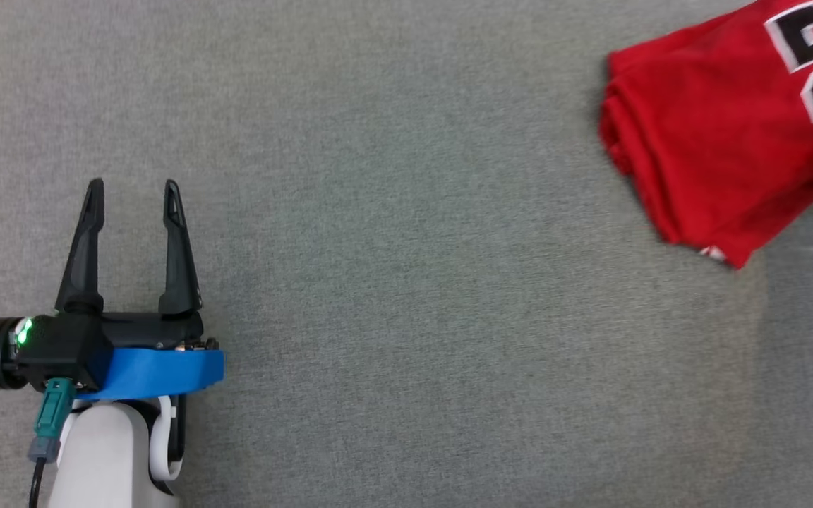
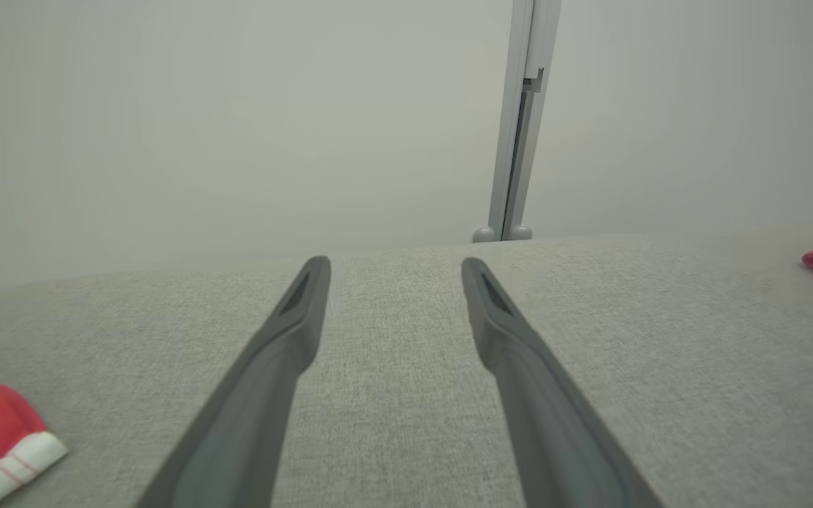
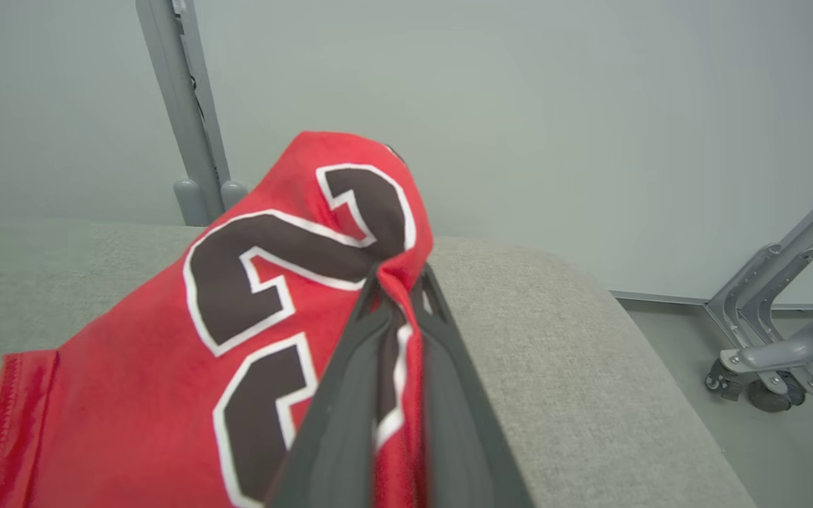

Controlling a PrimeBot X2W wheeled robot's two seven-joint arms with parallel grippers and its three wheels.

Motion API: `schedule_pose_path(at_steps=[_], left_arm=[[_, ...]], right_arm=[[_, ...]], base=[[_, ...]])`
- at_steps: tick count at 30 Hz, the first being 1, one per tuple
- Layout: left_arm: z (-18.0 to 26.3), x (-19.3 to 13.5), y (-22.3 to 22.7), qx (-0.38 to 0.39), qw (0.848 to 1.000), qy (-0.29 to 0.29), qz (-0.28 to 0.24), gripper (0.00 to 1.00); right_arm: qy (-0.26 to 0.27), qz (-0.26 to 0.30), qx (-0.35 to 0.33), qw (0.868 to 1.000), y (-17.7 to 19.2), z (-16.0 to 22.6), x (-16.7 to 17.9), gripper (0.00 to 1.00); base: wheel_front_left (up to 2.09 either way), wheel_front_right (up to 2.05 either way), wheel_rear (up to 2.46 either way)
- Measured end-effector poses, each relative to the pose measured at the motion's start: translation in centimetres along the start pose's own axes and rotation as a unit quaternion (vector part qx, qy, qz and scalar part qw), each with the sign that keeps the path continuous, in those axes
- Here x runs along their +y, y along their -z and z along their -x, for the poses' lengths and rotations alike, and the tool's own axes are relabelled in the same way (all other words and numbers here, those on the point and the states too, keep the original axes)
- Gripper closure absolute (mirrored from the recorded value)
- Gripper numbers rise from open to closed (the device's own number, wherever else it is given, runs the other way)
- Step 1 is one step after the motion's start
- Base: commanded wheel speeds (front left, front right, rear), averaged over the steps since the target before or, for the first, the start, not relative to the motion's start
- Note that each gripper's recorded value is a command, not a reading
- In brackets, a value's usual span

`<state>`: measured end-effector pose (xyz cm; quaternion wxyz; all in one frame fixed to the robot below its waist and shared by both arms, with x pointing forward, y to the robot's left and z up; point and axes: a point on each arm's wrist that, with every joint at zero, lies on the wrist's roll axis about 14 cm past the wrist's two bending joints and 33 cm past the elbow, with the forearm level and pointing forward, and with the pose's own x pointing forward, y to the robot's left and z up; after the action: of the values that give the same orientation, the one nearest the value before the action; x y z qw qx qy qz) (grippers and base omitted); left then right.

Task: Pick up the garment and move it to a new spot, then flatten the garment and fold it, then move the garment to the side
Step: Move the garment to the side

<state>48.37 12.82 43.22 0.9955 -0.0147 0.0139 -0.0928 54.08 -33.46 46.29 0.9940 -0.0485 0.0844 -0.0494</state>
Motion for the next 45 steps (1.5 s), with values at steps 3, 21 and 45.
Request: schedule_pose_path(at_steps=[3,21,45], left_arm=[[-0.4,0.6,0.5,0.002,1.0,-0.004,-0.003,0.0],[-1.2,2.5,2.6,0.016,1.0,-0.018,-0.019,0.0],[7.8,3.9,-3.6,-0.01,0.997,-0.082,-0.001,0.0]], right_arm=[[0.023,0.015,0.012,1.0,-0.2,-1.7,-2.4,1.0],[0.127,0.032,0.064,0.989,2.3,-4.4,-9.8,0.0],[-0.104,0.012,-0.124,0.987,-8.5,3.9,8.9,0.0]], base=[[0.0,0.0,0.0],[0.0,0.0,0.0],[0.0,0.0,0.0]])
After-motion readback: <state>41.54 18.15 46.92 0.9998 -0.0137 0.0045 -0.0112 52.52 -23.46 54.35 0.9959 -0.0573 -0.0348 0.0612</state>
